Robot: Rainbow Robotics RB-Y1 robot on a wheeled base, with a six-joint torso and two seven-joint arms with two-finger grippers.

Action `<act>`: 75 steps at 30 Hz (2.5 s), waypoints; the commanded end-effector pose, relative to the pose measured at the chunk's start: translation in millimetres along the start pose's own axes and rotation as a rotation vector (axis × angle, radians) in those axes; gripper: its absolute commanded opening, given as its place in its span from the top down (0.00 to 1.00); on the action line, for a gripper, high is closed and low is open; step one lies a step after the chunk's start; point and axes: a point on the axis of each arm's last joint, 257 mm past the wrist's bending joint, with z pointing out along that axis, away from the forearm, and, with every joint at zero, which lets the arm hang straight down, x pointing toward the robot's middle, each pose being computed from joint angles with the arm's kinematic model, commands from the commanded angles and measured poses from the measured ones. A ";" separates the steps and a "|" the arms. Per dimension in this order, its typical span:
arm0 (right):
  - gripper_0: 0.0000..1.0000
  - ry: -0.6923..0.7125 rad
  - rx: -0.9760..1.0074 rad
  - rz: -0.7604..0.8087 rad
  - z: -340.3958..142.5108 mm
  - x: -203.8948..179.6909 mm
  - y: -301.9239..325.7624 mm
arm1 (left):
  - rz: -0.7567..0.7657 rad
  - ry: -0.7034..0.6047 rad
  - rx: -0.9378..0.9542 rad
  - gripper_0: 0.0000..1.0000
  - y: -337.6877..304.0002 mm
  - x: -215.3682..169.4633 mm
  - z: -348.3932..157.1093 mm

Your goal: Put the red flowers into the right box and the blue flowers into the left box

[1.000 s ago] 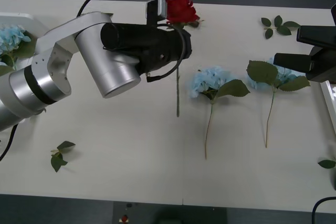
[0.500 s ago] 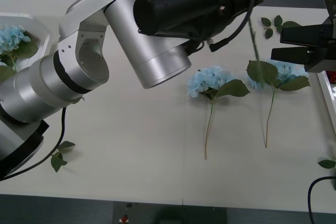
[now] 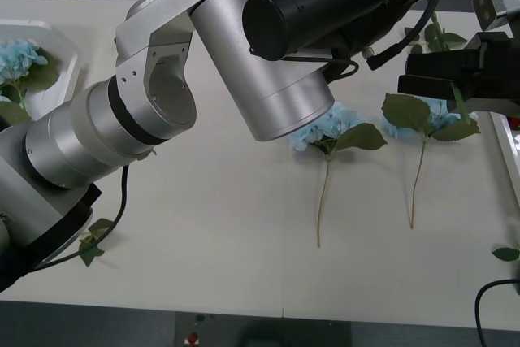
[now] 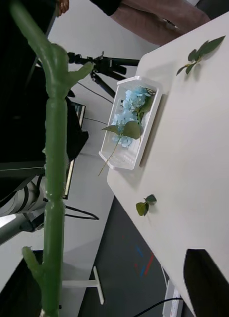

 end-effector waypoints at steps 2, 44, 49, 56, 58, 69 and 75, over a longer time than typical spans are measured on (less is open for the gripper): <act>1.00 -0.018 -0.010 -0.064 -1.5 -15.6 17.3 | 0.019 -0.012 0.033 1.00 -18.5 -4.9 -2.0; 1.00 -0.036 0.147 -0.060 -46.4 -17.2 -11.7 | 0.017 -0.093 0.011 0.00 21.3 -69.6 -44.1; 1.00 -0.071 0.263 -0.038 -75.6 -18.2 -37.3 | 0.059 -0.082 0.019 0.00 45.9 -80.1 -83.4; 1.00 -0.130 0.455 0.016 -127.5 -10.8 -80.9 | 0.275 -0.041 -0.074 0.00 105.4 -67.3 -131.0; 1.00 -0.152 0.532 0.038 -149.1 -6.6 -97.0 | 0.358 -0.017 -0.106 0.00 128.8 -57.4 -146.2; 1.00 -0.235 0.954 0.104 -264.1 14.3 -164.9 | 0.585 -0.034 -0.261 0.00 220.2 -55.6 -212.1; 1.00 -0.259 1.167 0.109 -316.6 25.9 -194.4 | 0.651 -0.044 -0.292 0.00 241.6 -64.9 -239.0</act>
